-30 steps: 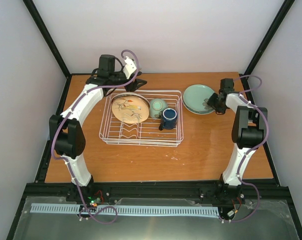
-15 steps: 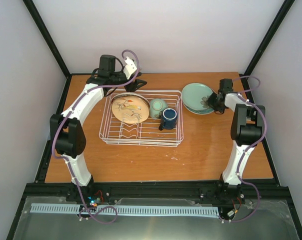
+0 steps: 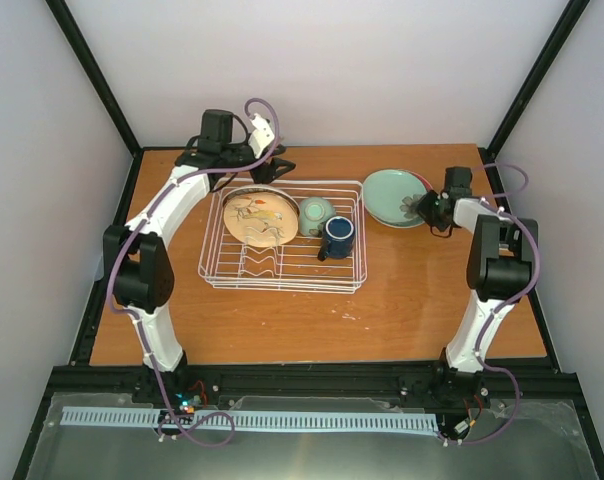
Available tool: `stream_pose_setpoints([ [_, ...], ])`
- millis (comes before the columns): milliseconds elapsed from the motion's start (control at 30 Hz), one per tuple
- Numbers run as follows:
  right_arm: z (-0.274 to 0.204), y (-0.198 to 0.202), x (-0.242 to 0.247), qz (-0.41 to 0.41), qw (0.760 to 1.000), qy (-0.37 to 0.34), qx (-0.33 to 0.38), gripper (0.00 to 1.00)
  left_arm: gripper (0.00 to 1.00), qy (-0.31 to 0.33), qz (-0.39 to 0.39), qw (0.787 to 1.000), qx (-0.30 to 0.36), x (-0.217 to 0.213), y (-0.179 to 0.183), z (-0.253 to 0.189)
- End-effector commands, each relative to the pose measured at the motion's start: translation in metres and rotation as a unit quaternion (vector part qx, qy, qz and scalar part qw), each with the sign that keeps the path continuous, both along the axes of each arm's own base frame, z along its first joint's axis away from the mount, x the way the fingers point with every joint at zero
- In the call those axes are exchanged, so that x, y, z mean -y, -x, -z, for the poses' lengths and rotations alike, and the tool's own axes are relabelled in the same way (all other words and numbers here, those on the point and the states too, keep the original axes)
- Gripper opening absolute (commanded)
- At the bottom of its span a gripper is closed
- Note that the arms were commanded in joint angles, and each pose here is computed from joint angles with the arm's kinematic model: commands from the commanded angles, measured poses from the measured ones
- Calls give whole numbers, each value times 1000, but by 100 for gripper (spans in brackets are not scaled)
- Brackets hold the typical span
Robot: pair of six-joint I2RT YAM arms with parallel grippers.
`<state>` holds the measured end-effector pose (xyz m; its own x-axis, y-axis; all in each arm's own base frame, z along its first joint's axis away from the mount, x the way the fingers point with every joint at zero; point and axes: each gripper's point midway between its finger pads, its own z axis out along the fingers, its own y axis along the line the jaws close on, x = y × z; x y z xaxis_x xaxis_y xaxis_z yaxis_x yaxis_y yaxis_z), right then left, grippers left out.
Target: Load the mixed dishes into the dish rack
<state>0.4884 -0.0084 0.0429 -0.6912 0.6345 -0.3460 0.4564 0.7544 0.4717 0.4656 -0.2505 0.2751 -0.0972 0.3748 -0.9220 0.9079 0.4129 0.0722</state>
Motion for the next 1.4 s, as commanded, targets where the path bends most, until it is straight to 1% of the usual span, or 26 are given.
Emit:
stream_pose_setpoints([
  [0, -24, 11, -4, -3, 998, -40, 43, 3, 57, 29, 24, 999, -7, 13, 1, -17],
  [133, -54, 14, -3, -6, 993, -65, 97, 3, 57, 33, 36, 999, -14, 24, 2, -18],
  [267, -74, 17, -3, -8, 985, -94, 144, 3, 57, 50, 50, 997, -32, 33, 4, -20],
  [467, -79, 19, -5, -12, 977, -133, 167, 3, 58, 48, 71, 995, -50, 59, 7, -14],
  [733, -86, 35, 4, 2, 968, -160, 191, 3, 58, 31, 108, 992, -63, 106, 16, -1],
  [933, -96, 49, 13, 5, 967, -162, 194, 3, 58, 27, 126, 989, -73, 128, 19, 7],
  [1067, -97, 56, 16, 3, 971, -146, 187, 3, 58, 27, 131, 988, -73, 132, 20, 8],
  [1367, -61, 56, 18, 6, 979, -143, 142, 3, 58, 26, 133, 988, -74, 134, 20, 10],
])
